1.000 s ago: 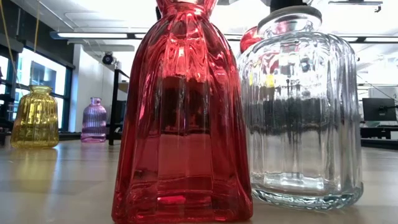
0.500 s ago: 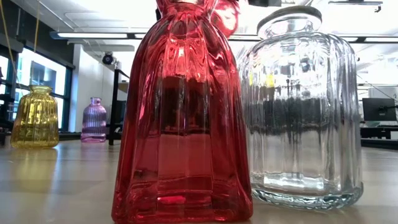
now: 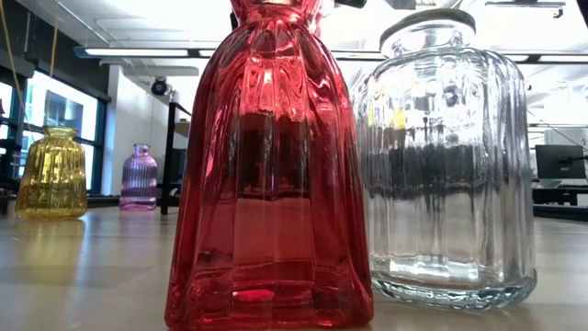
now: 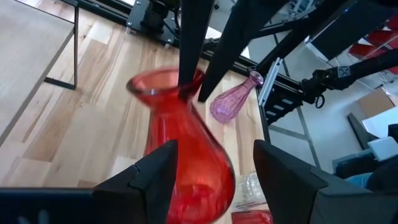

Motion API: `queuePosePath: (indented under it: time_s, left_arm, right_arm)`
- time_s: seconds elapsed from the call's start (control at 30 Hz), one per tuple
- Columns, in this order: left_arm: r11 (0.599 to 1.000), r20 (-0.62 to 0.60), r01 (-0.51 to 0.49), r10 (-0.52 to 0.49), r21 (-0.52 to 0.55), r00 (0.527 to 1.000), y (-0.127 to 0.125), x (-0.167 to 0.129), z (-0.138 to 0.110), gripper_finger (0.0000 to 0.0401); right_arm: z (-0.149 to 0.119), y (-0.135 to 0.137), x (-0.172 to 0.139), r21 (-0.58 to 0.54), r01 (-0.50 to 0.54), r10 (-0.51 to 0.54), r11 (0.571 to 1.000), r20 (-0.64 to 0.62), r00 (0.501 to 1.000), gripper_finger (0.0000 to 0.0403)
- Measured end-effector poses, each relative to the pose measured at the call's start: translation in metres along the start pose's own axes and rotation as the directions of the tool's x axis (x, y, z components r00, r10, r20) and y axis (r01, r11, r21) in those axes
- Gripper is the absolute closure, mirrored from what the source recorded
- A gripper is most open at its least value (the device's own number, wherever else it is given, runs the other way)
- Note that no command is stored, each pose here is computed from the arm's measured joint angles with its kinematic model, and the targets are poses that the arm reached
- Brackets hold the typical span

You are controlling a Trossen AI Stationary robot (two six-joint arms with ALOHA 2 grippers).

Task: Sort vases onto shelf
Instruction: Put the right red vase on the shelf aligned with the other red vase

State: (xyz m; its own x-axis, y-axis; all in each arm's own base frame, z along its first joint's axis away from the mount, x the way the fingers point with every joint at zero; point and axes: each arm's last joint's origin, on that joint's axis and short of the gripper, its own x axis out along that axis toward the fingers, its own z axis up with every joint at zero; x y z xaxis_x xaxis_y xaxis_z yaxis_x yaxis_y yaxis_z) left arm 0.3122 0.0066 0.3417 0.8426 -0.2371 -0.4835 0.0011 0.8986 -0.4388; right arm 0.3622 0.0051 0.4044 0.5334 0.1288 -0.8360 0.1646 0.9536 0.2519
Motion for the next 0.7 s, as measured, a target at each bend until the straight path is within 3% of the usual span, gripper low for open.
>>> queuePosePath:
  time_s: [0.7]
  left_arm:
    - [0.999,0.012,0.014,-0.013,-0.029,1.0,-0.0009,0.0,0.0014,0.0201]
  right_arm:
    - [0.0053,0.0033,0.0066,-0.002,-0.021,0.022,1.0,0.034,0.999,0.0403]
